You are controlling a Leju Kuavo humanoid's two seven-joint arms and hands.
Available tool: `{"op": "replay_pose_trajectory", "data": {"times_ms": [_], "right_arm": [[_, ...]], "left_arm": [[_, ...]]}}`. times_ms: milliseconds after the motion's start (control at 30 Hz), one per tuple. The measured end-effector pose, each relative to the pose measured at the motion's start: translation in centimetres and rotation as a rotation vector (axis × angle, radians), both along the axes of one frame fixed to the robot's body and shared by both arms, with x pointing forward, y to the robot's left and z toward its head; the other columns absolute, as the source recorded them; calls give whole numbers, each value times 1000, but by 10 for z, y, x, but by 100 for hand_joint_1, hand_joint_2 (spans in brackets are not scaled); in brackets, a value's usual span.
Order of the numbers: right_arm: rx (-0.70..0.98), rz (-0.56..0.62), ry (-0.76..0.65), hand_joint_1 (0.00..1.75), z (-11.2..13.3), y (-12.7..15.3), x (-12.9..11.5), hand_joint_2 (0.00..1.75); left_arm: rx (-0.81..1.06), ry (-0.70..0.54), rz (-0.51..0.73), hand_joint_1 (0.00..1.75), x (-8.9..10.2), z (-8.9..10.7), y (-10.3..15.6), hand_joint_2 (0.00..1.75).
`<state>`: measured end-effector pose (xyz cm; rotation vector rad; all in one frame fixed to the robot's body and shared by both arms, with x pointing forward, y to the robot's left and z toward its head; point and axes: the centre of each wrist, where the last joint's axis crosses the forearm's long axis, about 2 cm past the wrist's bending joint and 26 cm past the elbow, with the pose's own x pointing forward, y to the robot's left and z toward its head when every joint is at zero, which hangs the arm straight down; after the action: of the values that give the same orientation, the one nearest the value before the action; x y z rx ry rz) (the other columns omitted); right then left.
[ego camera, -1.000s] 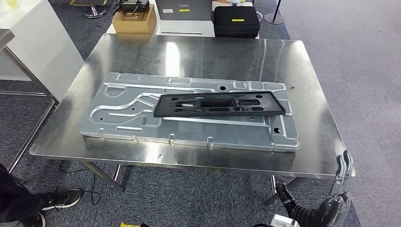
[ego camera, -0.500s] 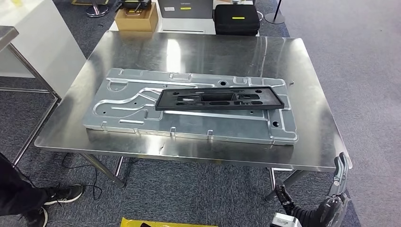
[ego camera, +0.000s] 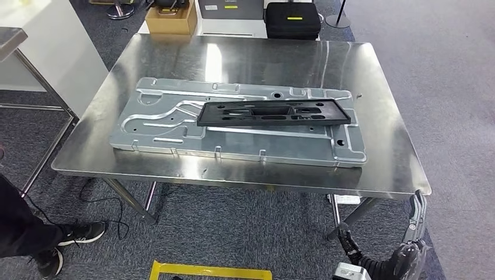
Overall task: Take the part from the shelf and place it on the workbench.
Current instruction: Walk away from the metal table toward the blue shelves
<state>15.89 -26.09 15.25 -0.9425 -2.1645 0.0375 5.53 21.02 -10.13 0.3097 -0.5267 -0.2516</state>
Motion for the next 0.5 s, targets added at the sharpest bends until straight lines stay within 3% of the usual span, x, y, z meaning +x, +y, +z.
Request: {"op": "replay_pose_trajectory", "data": {"times_ms": [500], "right_arm": [[1, 1, 9, 0, -2, 0, 1, 175]], "left_arm": [[-1, -7, -1, 0, 2, 0, 0, 0]]}}
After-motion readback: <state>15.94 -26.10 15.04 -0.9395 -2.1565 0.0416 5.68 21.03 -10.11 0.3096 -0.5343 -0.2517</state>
